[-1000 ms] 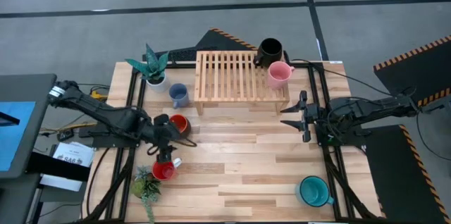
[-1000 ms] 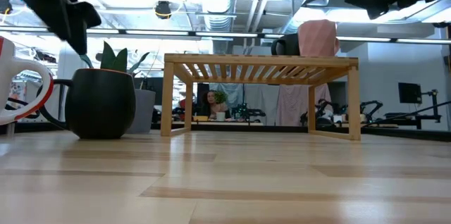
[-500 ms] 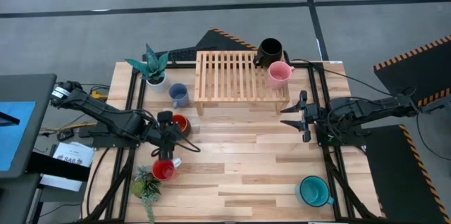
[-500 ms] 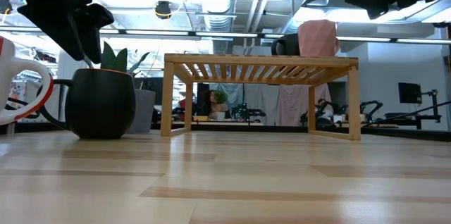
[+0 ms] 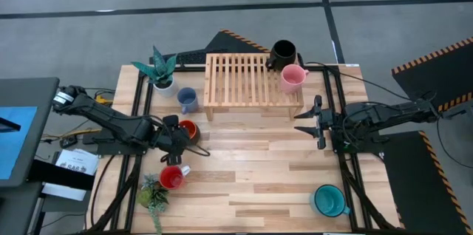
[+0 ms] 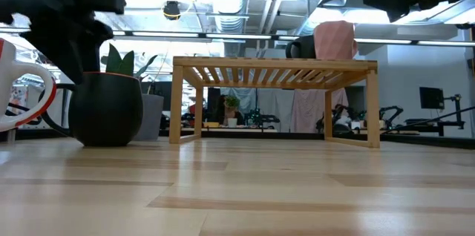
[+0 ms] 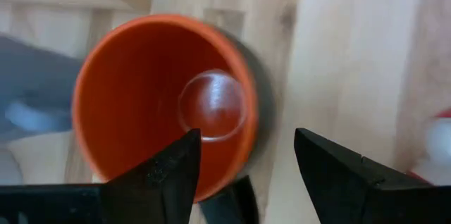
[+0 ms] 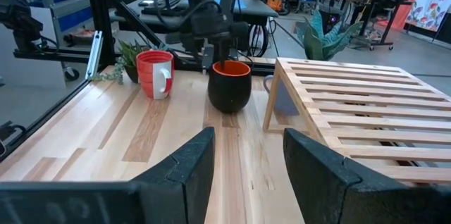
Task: Place coffee mugs
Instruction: Put the orange mug on the shelf
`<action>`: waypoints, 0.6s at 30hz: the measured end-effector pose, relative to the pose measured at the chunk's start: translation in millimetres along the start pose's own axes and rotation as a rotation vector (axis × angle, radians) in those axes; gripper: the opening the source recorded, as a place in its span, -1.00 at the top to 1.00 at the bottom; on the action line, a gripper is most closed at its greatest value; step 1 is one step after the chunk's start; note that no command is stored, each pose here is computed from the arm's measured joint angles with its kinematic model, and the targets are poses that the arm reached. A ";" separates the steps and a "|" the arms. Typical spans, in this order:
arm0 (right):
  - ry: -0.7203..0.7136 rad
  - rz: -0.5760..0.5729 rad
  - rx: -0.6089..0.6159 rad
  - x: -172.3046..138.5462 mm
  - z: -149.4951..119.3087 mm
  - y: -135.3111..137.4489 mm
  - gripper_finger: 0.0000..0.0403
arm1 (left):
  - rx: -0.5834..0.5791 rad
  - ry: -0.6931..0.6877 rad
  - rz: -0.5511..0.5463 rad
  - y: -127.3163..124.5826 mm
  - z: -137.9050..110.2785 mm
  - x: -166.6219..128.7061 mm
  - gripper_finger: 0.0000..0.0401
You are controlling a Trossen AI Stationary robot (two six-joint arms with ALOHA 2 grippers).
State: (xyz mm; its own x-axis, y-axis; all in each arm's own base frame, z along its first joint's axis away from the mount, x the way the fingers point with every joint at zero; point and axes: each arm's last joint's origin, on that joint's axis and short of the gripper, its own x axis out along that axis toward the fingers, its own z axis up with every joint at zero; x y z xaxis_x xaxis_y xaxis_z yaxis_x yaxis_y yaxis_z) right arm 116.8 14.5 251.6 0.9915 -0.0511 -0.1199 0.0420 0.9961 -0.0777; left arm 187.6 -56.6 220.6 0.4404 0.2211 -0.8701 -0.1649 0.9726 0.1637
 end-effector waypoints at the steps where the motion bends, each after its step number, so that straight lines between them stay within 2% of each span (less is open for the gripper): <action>1: 0.000 0.000 0.000 0.0 0.0 0.0 0.04 | -0.008 0.003 0.010 1.4 -0.5 1.3 -0.07; 6: 0.008 0.000 -0.002 1.4 -0.4 0.4 0.04 | -0.003 0.010 0.013 5.0 0.4 3.1 -0.05; 9: 0.020 0.001 -0.005 3.3 -1.4 0.9 0.04 | -0.023 0.030 0.007 8.4 0.5 4.4 0.05; 13: 0.046 0.002 -0.011 7.4 -3.6 1.9 0.04 | -0.060 0.049 -0.025 11.8 1.7 6.0 0.33; 18: 0.054 -0.004 -0.014 11.2 -4.1 2.1 0.04 | 0.003 0.069 -0.092 10.4 1.5 6.1 0.86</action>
State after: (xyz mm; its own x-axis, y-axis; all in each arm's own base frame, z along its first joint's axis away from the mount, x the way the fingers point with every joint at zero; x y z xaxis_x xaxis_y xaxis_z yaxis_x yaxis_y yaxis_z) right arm 127.5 15.7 246.0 0.9832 -0.0595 -0.1725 0.0440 0.9947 -0.0925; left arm 189.9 -45.0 217.7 0.3919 0.1251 -0.9114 -0.1241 0.9888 0.0824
